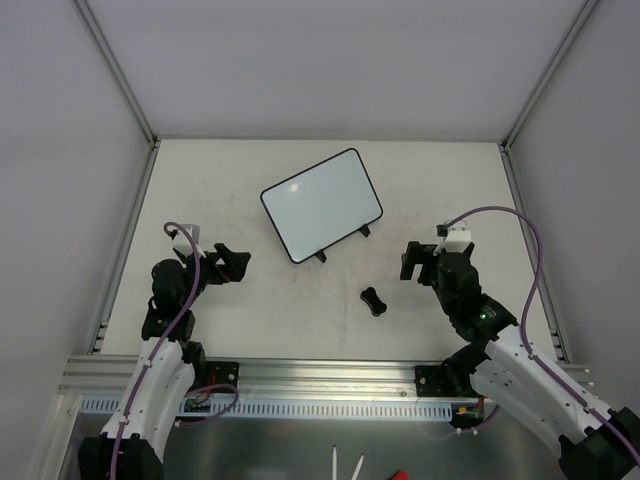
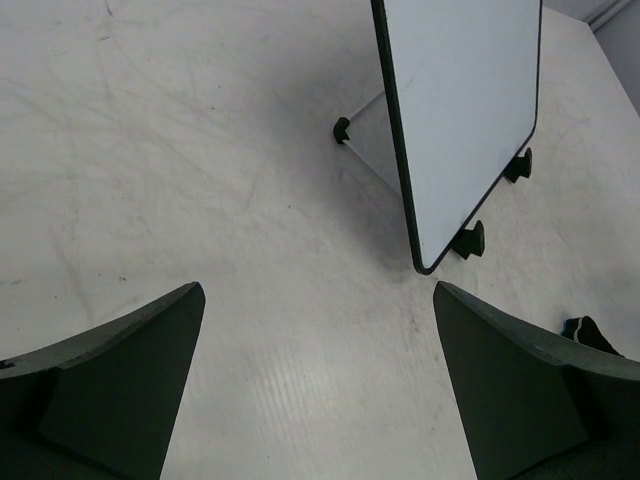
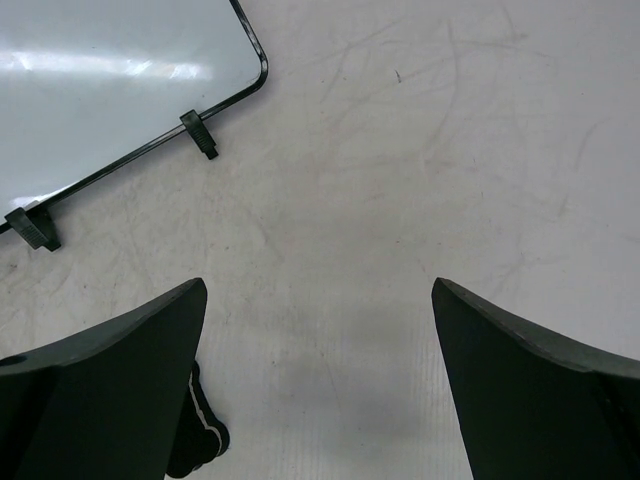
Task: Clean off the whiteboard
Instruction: Reset both arms
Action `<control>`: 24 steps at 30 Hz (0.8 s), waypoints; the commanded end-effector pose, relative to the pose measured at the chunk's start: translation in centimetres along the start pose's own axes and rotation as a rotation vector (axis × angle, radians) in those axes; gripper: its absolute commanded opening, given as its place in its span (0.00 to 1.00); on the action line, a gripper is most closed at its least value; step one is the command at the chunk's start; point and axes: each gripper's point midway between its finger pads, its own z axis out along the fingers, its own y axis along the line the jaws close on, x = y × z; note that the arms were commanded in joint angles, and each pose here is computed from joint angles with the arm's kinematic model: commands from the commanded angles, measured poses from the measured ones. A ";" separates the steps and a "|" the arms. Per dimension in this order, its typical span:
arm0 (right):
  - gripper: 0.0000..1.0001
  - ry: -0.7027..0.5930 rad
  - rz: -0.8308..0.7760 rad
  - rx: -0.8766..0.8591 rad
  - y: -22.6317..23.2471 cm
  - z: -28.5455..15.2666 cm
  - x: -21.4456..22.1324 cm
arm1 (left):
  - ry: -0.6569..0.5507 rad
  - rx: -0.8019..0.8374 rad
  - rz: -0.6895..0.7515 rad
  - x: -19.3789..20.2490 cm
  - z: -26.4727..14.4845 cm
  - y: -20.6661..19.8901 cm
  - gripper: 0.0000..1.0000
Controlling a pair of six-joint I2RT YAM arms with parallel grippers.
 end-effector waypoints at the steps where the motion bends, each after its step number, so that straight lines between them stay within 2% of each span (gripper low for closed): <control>1: 0.99 -0.049 0.032 0.038 -0.5 0.4 -1.0 | -0.018 -0.026 -0.006 -0.8 0.2 0.3 0.99; 11: 0.99 -0.035 0.031 0.020 0.1 0.7 -0.9 | 0.007 0.047 0.015 -0.4 0.4 -0.8 0.99; 24: 0.99 -0.016 0.024 0.018 0.3 0.9 -0.6 | 0.010 0.052 0.016 -0.2 0.4 -0.8 0.99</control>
